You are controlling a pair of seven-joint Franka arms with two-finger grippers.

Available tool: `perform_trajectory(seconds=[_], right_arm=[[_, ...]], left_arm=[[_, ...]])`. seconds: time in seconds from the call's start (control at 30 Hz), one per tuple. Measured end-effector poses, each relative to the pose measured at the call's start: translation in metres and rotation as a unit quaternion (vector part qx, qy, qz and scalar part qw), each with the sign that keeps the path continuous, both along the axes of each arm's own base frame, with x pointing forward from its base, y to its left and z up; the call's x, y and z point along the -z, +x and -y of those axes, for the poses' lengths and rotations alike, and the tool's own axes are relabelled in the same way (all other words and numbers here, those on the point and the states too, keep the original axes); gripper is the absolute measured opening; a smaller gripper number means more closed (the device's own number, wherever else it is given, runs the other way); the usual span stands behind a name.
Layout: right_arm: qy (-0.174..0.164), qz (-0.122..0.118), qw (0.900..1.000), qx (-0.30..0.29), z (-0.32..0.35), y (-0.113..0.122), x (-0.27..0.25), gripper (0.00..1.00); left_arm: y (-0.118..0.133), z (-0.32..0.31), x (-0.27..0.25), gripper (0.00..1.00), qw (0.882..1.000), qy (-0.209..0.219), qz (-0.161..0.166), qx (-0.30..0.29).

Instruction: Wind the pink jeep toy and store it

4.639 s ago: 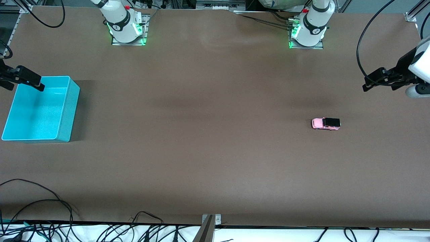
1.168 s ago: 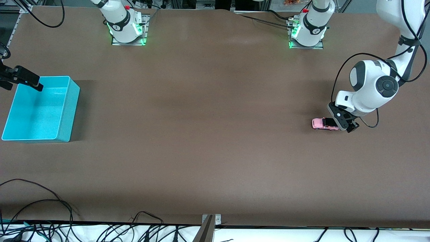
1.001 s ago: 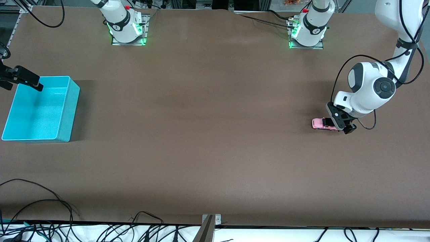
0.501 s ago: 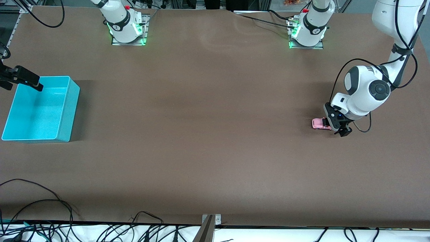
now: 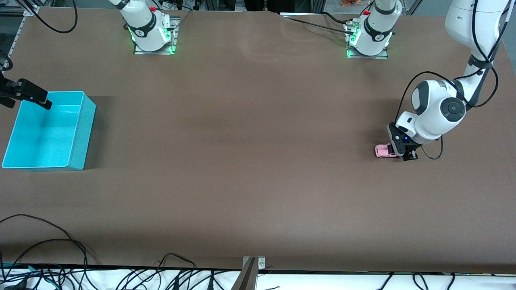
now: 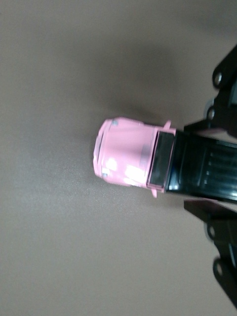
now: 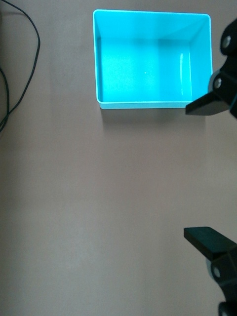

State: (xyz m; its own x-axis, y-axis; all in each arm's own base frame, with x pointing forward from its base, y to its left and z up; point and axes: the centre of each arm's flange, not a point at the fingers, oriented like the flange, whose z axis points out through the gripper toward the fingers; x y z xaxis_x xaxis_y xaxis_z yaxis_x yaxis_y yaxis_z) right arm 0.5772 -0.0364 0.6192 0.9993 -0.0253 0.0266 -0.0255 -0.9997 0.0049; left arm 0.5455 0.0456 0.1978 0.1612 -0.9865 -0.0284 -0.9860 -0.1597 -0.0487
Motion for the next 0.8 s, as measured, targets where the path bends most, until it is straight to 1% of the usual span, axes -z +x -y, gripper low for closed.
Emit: perform_trajectory(seconds=[0.07,0.33,0.47,0.57,0.8], right_arm=[[0.0,0.0,1.0,0.0,0.0,0.0,0.0,1.0],[0.0,0.0,1.0,0.0,0.0,0.0,0.0,1.0],[0.0,0.0,1.0,0.0,0.0,0.0,0.0,1.0],[0.0,0.0,1.0,0.0,0.0,0.0,0.0,1.0],[0.0,0.0,1.0,0.0,0.0,0.0,0.0,1.0]], left_arm=[[0.001,0.0,-0.001,0.52,1.0,0.001,0.002,0.008],[0.008,0.001,-0.013,0.52,1.0,0.003,0.014,0.021],[0.009,0.009,-0.022,0.52,1.0,0.003,0.011,0.029],[0.008,0.018,-0.026,0.52,0.999,0.003,0.0,0.034],[-0.003,0.03,-0.019,0.52,0.999,-0.011,-0.044,0.025]])
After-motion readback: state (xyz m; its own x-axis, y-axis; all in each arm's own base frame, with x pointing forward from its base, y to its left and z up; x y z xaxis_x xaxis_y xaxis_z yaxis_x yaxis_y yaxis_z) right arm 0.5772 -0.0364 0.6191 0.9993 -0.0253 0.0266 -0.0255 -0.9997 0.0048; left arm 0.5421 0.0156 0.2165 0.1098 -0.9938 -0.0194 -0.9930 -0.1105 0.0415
